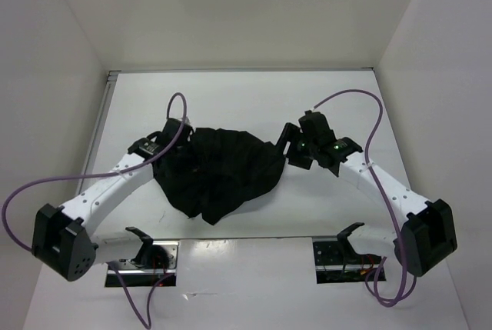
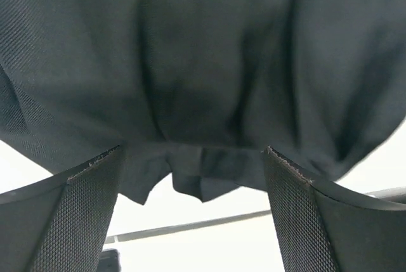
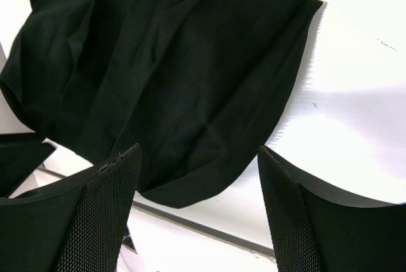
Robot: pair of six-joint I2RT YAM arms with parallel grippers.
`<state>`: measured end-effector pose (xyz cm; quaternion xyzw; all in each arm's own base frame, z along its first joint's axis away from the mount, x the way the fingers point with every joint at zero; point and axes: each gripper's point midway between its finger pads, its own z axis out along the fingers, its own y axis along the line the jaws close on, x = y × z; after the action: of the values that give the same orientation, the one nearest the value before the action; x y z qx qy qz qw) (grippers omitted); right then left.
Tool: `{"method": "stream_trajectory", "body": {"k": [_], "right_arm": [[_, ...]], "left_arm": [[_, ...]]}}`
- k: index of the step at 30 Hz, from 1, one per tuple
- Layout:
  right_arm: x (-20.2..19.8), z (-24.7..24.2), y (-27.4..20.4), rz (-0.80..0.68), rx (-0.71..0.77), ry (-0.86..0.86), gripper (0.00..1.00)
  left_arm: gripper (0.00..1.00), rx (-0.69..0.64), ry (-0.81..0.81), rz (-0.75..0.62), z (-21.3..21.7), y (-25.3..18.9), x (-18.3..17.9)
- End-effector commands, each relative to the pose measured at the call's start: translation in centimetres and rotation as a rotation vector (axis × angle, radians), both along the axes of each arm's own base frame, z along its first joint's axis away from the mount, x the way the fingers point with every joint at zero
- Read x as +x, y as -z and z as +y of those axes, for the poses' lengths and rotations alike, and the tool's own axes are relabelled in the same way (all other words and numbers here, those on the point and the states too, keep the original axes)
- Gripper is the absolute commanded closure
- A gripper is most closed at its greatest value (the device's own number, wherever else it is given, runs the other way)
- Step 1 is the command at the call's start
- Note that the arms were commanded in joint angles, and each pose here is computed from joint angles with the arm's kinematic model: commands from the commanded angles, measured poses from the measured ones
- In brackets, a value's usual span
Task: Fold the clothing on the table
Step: Grab the skirt from the pile, then move the skirt to the center of the board
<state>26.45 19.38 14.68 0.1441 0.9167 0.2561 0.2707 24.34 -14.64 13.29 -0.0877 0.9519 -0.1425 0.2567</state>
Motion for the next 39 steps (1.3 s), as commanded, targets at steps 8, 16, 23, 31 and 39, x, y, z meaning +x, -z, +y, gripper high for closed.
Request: {"method": "stream_trajectory", "body": {"k": [8,16,23,31,39], "right_arm": [[1.4,1.7,-1.4,-0.065,0.011,-0.085,0.21],[2.0,-0.2,-3.4,-0.149,-0.012,0.019,0.20],[2.3,-4.8,-8.6,-0.334,-0.004,0.234,0.20],[1.6,-9.0,-10.5,-0.412,-0.007,0.377,0.20],[2.0,-4.8,-6.2,-0.230,-0.029,0.093,0.26]], "left_arm": [[0.83,0.226,-0.111,0.057,0.1,5.2,5.5],[1.00,-0.108,0.315,-0.336,-12.3,-14.7,8.3],[1.00,-0.302,0.415,-0.655,-12.0,-29.3,6.7],[1.00,-0.055,0.000,-0.394,-5.0,-15.0,11.6],[0.09,0.220,-0.216,-0.088,1.1,-2.3,10.3]]}}
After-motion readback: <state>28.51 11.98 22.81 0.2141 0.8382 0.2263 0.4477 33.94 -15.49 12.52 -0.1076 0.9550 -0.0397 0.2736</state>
